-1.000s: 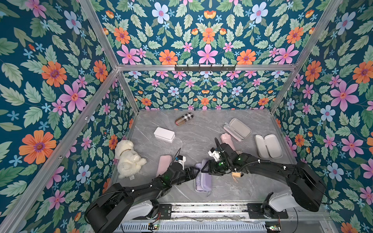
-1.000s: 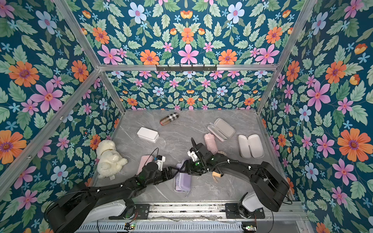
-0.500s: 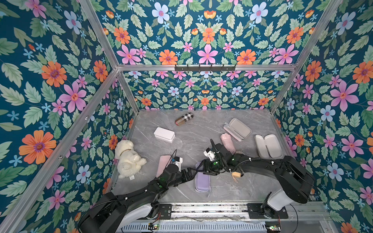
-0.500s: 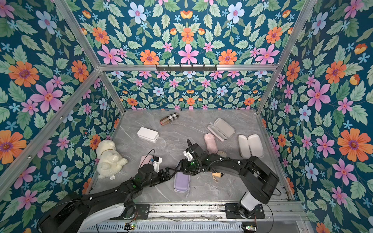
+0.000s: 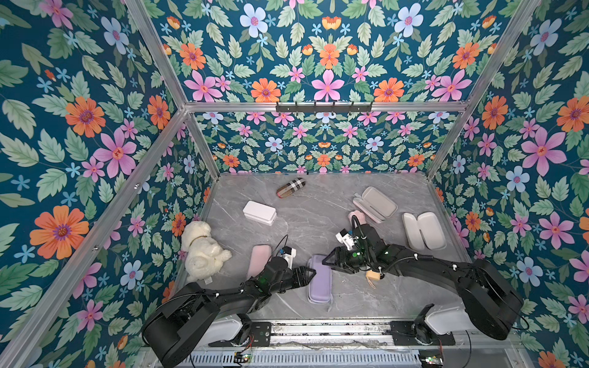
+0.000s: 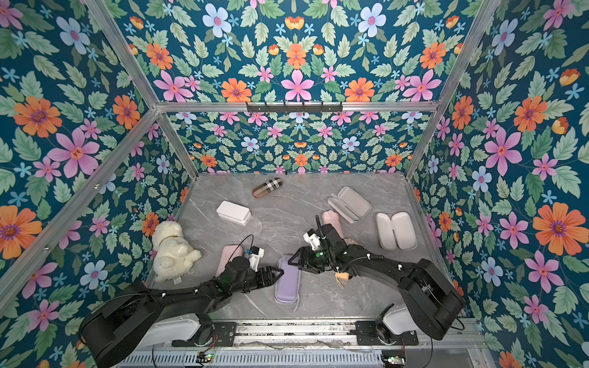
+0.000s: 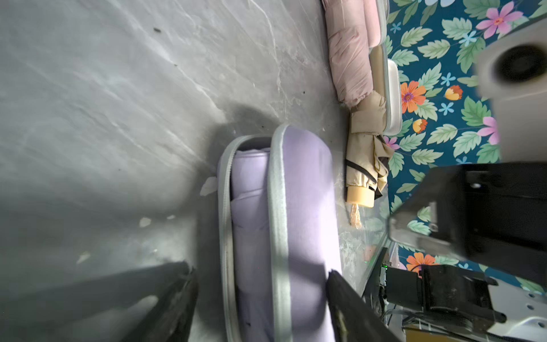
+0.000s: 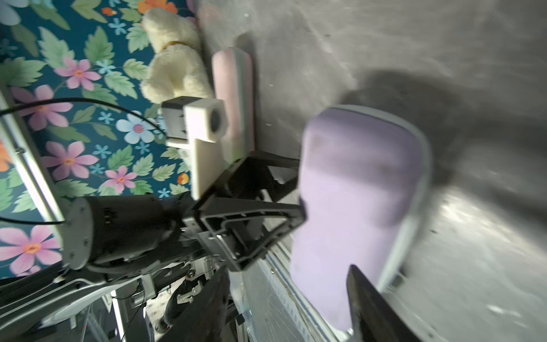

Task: Put umbrellas into zippered umbrella sleeves
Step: Pick up the umbrella sleeve at the center of the board.

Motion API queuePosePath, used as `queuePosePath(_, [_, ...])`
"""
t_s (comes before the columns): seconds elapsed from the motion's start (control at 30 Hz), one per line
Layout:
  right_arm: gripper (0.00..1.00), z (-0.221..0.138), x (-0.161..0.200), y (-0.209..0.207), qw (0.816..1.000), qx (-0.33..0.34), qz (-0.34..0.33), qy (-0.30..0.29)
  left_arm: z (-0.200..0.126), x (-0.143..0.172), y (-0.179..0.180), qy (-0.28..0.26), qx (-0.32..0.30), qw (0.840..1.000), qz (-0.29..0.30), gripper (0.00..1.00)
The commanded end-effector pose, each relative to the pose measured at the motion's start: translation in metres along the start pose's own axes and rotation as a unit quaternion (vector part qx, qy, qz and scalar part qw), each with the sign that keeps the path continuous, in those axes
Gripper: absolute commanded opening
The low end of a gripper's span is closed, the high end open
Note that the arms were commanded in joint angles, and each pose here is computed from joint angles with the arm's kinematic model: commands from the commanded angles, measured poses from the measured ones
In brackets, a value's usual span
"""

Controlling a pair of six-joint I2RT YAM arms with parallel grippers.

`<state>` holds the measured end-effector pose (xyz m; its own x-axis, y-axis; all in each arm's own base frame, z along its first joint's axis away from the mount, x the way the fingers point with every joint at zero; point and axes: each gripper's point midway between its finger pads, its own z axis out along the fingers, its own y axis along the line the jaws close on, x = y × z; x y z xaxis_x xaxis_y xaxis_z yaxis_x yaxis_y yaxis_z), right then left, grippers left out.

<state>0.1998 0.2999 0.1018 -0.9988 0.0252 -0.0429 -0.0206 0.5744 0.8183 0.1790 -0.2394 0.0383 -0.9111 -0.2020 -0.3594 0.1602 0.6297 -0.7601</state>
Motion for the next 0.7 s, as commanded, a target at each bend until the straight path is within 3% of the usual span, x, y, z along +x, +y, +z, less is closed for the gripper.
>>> queuePosePath(0.0, [0.62,-0.003,0.011,-0.035,0.998,0.069,0.009,0.008,-0.004,0.021,0.02,0.04,-0.035,0.998,-0.021,0.69])
queuePosePath(0.27, [0.6,0.025,0.016,-0.039,0.998,0.051,0.015,0.018,-0.009,0.028,0.021,0.043,-0.026,0.998,-0.031,0.67])
queuePosePath(0.47, [0.54,0.05,0.015,-0.037,0.999,0.024,0.026,0.025,-0.006,0.029,0.005,0.041,0.021,0.998,-0.044,0.61])
queuePosePath(0.67, [0.54,0.055,0.019,-0.04,0.999,0.015,0.029,0.034,-0.005,0.025,-0.006,0.033,0.05,0.997,-0.046,0.37])
